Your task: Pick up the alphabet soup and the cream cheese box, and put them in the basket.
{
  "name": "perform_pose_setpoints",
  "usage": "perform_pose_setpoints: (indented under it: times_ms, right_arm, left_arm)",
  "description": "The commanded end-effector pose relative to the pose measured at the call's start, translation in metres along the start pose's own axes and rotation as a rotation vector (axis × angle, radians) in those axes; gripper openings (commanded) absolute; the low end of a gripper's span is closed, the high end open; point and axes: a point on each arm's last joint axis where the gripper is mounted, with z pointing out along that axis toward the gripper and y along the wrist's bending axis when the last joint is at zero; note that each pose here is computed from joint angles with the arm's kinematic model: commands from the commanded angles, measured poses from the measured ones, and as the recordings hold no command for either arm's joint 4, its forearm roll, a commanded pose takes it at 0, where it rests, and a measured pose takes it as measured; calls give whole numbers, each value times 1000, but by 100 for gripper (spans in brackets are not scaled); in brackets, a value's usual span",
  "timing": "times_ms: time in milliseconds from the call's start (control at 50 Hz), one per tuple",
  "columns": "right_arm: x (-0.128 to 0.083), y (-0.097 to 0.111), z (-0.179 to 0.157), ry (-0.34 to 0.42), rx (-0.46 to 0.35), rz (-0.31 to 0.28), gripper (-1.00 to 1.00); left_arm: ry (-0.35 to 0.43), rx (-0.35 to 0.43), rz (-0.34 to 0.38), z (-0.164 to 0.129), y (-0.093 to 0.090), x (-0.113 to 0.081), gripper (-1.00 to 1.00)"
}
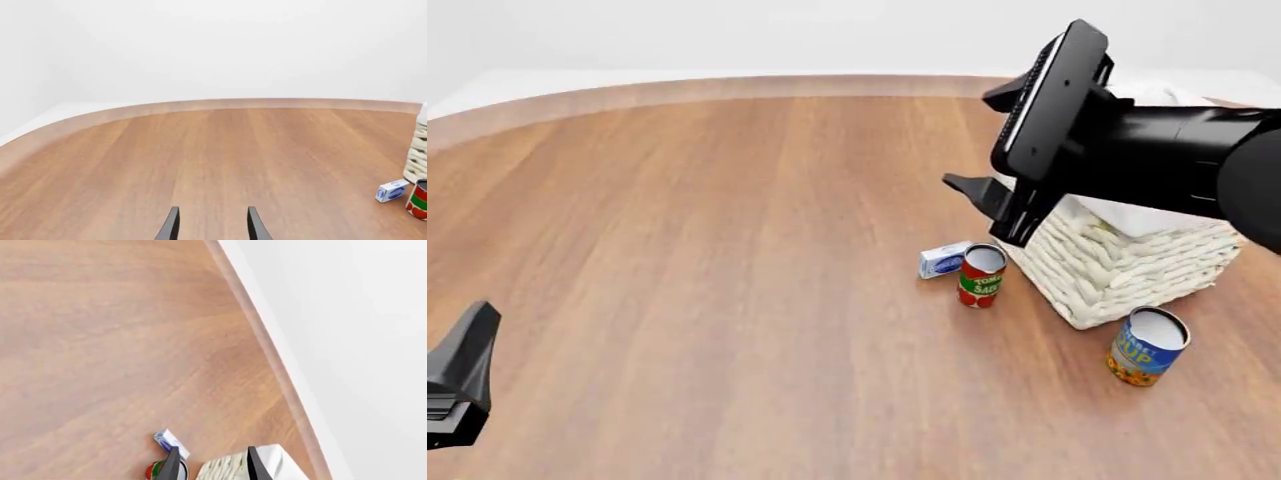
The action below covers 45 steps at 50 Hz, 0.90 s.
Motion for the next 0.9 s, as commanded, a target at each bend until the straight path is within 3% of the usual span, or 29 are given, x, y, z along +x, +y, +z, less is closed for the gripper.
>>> perform_pose_setpoints:
  times_ms: [20, 260, 320, 360, 600, 680, 860, 900]
  right_arm:
    - [-2, -4, 15, 25, -21, -24, 100]
    - [-6, -1, 41, 68, -93, -56, 100]
    - [-26, -1, 39, 47, -127, 1, 100]
    - [-19, -5, 48, 71, -123, -36, 100]
    - [-31, -12, 65, 108, -179, -71, 100]
    - [-28, -8, 73, 134, -209, -76, 100]
    - [-13, -14, 92, 190, -236, -148, 100]
    - [-21, -9, 94, 187, -261, -135, 100]
  left_arm:
    - [0, 0, 0, 0, 0, 0, 100]
    - [0, 0, 0, 0, 0, 0, 100]
    - [0, 0, 0, 0, 0, 0, 100]
    - [0, 0, 0, 0, 0, 0, 100]
    - [0, 0, 0, 0, 0, 0, 100]
    - [0, 0, 0, 0, 0, 0, 100]
    - [0, 0, 0, 0, 0, 0, 100]
    - [0, 0, 0, 0, 0, 0, 100]
